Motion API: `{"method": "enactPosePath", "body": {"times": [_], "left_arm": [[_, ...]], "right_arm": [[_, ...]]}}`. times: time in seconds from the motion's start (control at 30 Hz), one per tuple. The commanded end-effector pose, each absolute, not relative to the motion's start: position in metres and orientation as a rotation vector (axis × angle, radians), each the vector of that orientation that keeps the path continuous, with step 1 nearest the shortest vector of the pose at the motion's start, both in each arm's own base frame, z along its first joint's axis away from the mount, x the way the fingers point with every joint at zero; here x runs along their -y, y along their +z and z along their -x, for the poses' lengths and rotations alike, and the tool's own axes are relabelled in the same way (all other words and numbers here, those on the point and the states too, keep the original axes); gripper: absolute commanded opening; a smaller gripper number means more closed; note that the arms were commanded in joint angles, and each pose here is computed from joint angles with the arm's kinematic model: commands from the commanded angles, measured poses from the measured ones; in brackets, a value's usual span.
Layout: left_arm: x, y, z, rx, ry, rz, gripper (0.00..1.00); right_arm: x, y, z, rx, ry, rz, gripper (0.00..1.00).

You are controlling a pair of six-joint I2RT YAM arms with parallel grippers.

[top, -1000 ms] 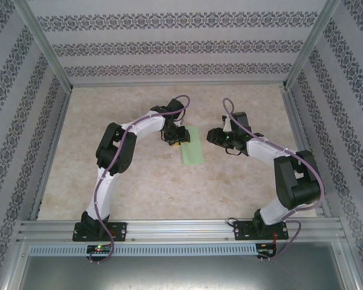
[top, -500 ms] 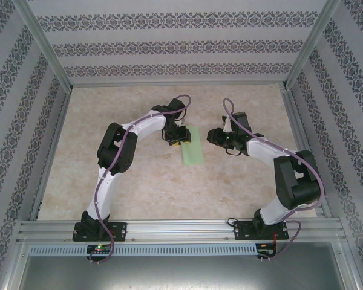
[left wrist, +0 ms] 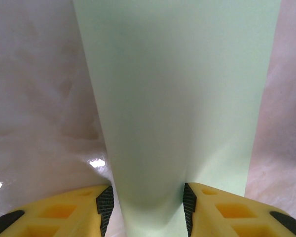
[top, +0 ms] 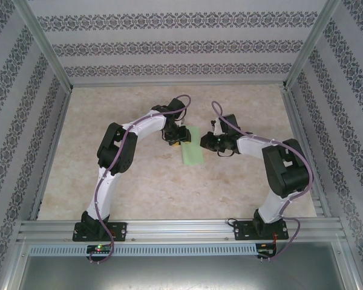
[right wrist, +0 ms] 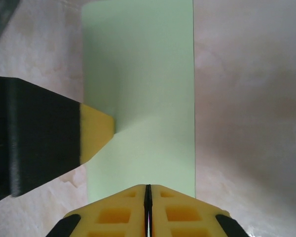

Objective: Fold a paper plane with a square sheet of paper (fold left side to right side)
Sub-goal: Hold the square sheet of paper at the center of the table.

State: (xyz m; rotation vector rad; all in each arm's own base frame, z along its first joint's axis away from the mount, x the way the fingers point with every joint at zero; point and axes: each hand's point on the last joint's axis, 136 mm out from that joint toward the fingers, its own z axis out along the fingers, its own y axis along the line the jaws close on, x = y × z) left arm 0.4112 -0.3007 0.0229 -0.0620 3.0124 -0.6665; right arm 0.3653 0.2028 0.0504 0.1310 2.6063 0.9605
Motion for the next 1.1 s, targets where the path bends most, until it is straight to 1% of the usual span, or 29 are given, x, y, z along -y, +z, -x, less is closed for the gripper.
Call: {"method": "enactPosePath", "body": {"times": [0.0,0.23,0.5,0.63,0.8,0.87,0.9,1.0,1.07], "left_arm": [[0.318,-0.041,-0.385,-3.106,-0.602,-0.039,0.47],[0.318,-0.041,-0.385,-3.107,-0.604,-0.039,0.47],[0.318,-0.04,-0.386,-3.102,-0.601,-0.039,0.47],[0.319,-0.032,-0.389,-3.079,-0.609,-0.049,0.48],[0.314,0.002,-0.401,-3.0,-0.629,-0.064,0.54],[0.305,0.023,-0.409,-2.945,-0.628,-0.053,0.59],[0.301,0.033,-0.412,-2.917,-0.631,-0.045,0.63],[0.292,0.065,-0.417,-2.823,-0.675,-0.045,0.65],[0.291,0.081,-0.417,-2.774,-0.7,-0.057,0.65]], "right_arm": [[-0.215,0.05,-0.371,-2.606,1.001,-0.105,0.11],[-0.218,0.032,-0.369,-2.658,0.984,-0.102,0.11],[-0.211,0.012,-0.361,-2.742,0.905,-0.104,0.11],[-0.204,0.001,-0.355,-2.801,0.851,-0.107,0.11],[-0.199,-0.009,-0.348,-2.855,0.806,-0.109,0.11],[-0.196,-0.013,-0.346,-2.874,0.783,-0.104,0.11],[-0.196,-0.014,-0.345,-2.881,0.776,-0.103,0.11],[-0.194,-0.016,-0.343,-2.894,0.763,-0.101,0.12],[-0.194,-0.017,-0.343,-2.898,0.764,-0.102,0.11]]}}
